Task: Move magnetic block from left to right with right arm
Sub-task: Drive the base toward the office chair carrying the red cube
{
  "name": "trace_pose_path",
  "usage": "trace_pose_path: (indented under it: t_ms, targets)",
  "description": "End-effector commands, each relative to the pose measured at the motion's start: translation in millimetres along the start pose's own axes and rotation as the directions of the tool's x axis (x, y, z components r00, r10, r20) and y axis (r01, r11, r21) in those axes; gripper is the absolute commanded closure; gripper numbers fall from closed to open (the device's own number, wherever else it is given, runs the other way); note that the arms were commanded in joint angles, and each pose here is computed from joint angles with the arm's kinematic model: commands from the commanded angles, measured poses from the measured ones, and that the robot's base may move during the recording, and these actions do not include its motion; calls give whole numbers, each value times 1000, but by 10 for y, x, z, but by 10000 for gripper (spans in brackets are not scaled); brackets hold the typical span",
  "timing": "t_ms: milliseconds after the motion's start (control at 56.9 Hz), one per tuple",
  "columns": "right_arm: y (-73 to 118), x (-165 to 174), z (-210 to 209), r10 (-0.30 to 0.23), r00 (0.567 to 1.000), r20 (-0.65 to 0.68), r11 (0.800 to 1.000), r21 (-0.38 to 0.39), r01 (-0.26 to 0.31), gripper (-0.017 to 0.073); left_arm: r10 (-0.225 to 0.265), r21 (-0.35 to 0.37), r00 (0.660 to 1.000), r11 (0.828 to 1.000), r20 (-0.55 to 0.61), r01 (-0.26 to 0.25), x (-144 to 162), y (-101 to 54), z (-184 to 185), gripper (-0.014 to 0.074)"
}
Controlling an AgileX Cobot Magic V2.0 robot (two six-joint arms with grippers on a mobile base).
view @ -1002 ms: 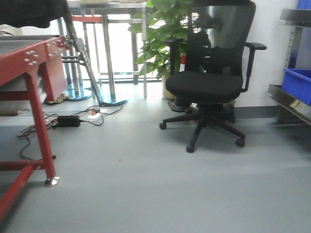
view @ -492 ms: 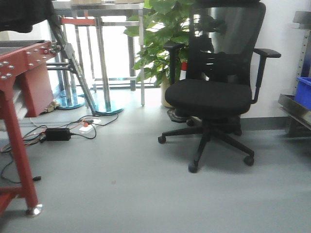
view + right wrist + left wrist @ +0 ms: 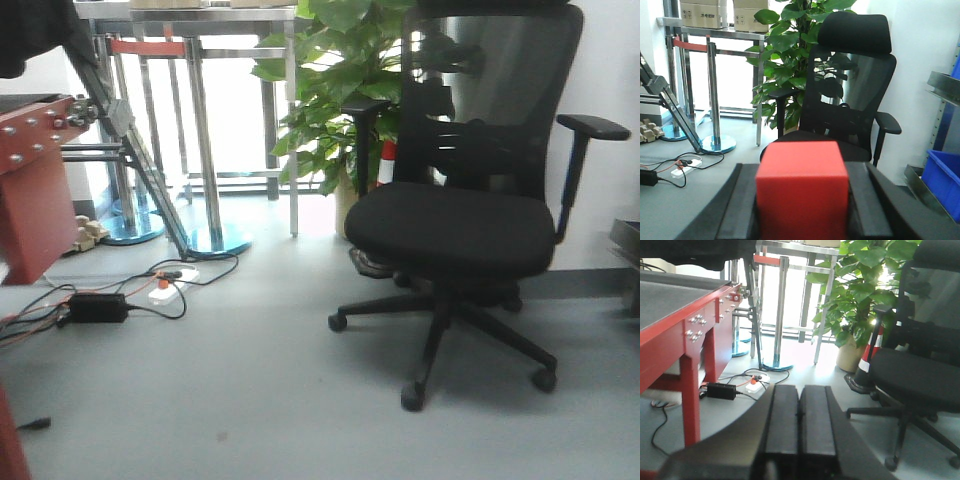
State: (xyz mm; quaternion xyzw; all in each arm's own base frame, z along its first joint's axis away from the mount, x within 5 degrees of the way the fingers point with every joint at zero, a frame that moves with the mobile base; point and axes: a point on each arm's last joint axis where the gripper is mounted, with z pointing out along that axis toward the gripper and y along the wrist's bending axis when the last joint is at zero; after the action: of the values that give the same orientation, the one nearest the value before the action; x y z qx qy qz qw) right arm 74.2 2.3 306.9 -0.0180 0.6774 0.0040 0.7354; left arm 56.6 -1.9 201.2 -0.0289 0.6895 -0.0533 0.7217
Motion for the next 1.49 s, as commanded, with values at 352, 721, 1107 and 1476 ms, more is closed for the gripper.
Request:
trace_pose_path:
  t_ms: [352,721,1107,1476]
  targets:
    - [-2,-168,-3,-15,994,107,1000,4,15,276,-4,6,997,1000,80,4,-51,-1,-8,720]
    - [-2,-168,-3,-15,994,107,1000,4,15,276,-4,6,997,1000,80,4,-51,-1,-8,720]
    - [-2,-168,-3,-15,994,107,1000,4,15,276,-4,6,997,1000,80,4,-51,-1,-8,720]
    - [-2,-168,-3,-15,994,107,1000,4,15,276,-4,6,997,1000,80,4,-51,-1,-8,720]
